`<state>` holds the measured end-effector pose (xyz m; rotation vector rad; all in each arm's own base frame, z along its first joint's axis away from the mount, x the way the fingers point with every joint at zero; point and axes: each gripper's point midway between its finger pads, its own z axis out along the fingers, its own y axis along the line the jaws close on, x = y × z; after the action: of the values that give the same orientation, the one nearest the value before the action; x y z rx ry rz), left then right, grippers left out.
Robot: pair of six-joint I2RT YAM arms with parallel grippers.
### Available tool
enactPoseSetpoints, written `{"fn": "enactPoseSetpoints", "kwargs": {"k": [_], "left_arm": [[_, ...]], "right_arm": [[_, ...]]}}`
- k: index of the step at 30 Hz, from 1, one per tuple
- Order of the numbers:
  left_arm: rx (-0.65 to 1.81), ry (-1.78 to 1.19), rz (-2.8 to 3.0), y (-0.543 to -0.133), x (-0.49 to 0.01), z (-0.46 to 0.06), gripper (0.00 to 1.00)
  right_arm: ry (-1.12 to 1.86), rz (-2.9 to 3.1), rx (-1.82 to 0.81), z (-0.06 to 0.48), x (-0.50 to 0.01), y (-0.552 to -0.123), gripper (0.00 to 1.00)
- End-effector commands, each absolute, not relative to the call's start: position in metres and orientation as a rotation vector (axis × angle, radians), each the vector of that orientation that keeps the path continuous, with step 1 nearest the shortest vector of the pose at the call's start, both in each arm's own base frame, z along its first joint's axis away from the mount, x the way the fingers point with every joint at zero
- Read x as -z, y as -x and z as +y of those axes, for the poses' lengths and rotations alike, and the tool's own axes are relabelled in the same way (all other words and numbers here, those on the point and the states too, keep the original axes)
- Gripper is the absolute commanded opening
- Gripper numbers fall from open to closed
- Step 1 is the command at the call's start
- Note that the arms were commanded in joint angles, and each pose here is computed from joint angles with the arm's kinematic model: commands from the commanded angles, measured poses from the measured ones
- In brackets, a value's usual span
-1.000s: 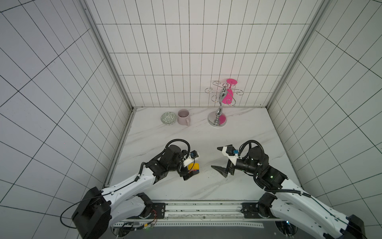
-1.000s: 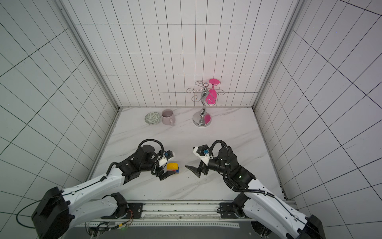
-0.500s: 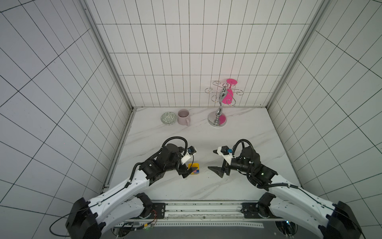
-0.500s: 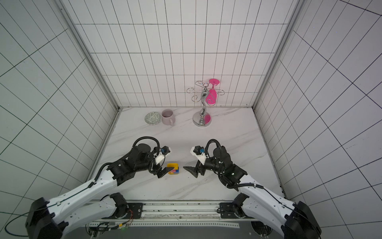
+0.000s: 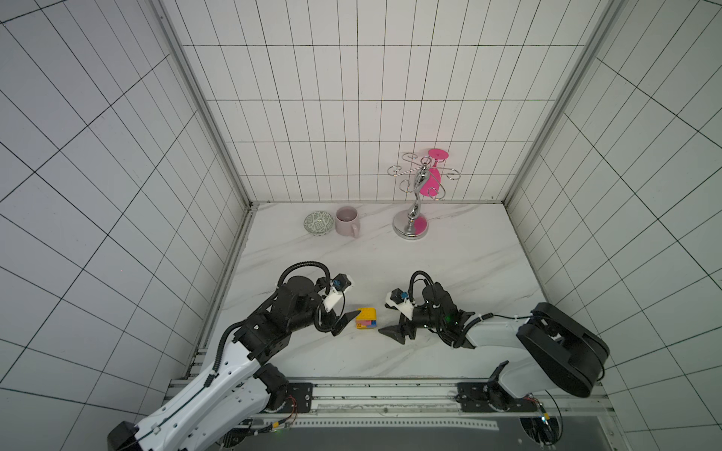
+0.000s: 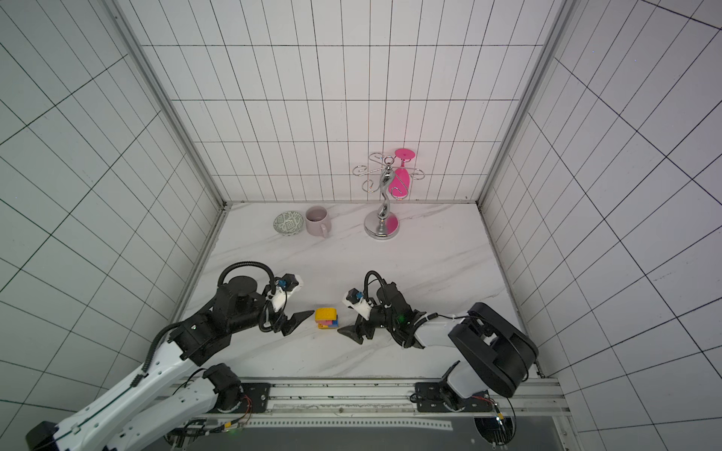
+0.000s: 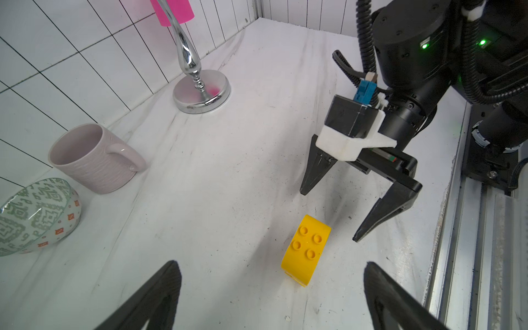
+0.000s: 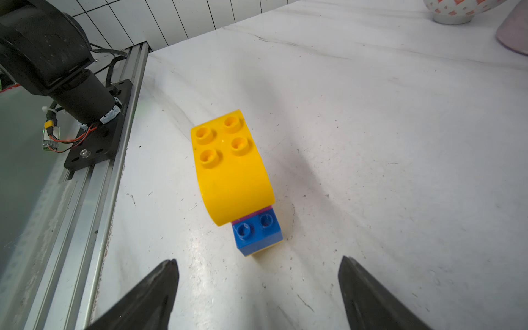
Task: Assemble the letter s with lego
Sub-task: Adjust the lego brick at the center of the board.
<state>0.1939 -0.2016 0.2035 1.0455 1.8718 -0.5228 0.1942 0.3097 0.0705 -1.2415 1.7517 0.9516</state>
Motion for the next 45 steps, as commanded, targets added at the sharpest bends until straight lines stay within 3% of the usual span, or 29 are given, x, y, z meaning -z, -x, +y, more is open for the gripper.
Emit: {"fn": "enactPoseSetpoints", "kwargs": {"k": [1, 15, 19, 29, 45], "left_arm": [[0.542, -1.025, 1.904, -0.189, -0.197, -0.198, 0.9], [0.57, -1.042, 1.927, -0.18, -0.184, -0.196, 0.85], [0.551, -1.054, 1.936, -0.181, -0.182, -0.195, 0.85], [0.548, -1.065, 1.954, -0.18, -0.174, -0.194, 0.85], [0.556, -1.422, 1.854, -0.172, -0.14, -0.214, 0.88]], "right_arm": [[1.297, 1.619, -0.992, 0.328, -0.08, -0.191, 0.89], [1.32, 1.583, -0.946, 0.359, -0.043, -0.211, 0.76], [1.327, 1.587, -0.951, 0.358, -0.038, -0.21, 0.62], [1.346, 1.578, -0.929, 0.352, -0.038, -0.206, 0.41], [1.337, 1.677, -0.708, 0.301, -0.022, -0.216, 0.38]]}}
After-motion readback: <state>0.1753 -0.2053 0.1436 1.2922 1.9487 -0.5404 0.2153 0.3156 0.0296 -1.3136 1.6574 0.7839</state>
